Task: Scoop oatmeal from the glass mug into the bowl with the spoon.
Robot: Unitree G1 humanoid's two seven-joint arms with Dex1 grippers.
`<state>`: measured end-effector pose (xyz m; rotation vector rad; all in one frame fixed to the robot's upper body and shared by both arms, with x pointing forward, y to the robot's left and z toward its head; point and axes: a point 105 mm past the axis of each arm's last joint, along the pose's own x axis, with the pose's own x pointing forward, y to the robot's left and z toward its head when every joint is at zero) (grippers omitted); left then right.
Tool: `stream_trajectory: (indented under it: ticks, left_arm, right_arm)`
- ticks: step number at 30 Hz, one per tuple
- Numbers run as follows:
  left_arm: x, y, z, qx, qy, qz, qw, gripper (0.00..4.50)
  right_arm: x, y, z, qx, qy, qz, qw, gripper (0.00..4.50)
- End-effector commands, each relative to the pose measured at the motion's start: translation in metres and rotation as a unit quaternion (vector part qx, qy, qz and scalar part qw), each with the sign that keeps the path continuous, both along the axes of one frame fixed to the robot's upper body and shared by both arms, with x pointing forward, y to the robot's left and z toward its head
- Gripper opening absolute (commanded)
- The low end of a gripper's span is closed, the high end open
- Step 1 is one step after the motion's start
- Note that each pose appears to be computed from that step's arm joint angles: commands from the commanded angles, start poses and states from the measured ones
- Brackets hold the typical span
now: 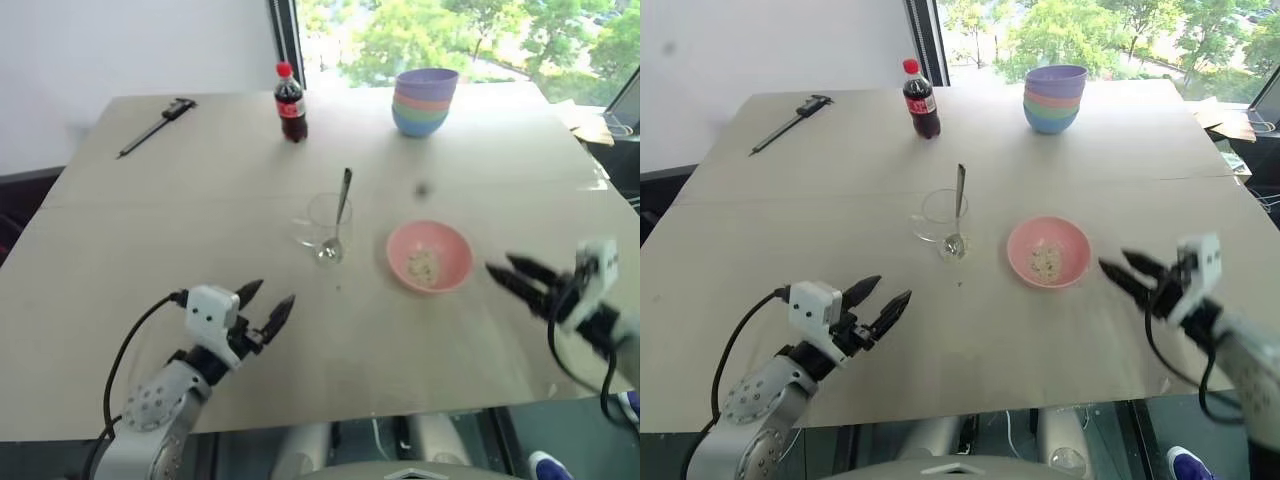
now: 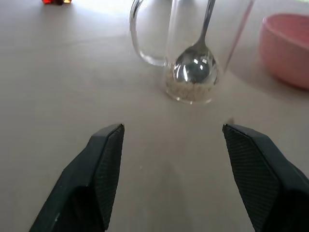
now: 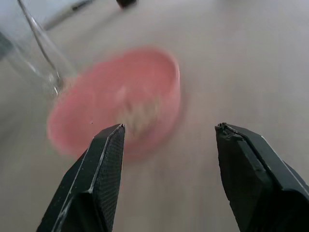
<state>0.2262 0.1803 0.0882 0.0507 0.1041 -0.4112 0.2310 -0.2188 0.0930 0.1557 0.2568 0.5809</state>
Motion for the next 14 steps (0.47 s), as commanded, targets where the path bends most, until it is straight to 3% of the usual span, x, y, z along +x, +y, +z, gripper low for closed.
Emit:
stream_trajectory:
  ticks: [1,6,14]
  left_arm:
    - [0.001,-0.009,0.009,0.012,-0.035,-0.003,0.999,4.50]
    - [-0.001,-0.013,-0.005,0.044,-0.031,-0.001,0.999,4.50]
    - [-0.013,-0.021,-0.012,0.040,-0.026,-0.016,0.999,4.50]
  right_arm:
    - [-0.012,0.015,0.009,-0.063,-0.077,0.063,0.993,4.30]
    - [-0.022,0.017,-0.007,-0.063,-0.094,0.062,0.992,4.45]
    - [-0.027,0.039,-0.006,-0.046,-0.111,0.089,0.989,4.45]
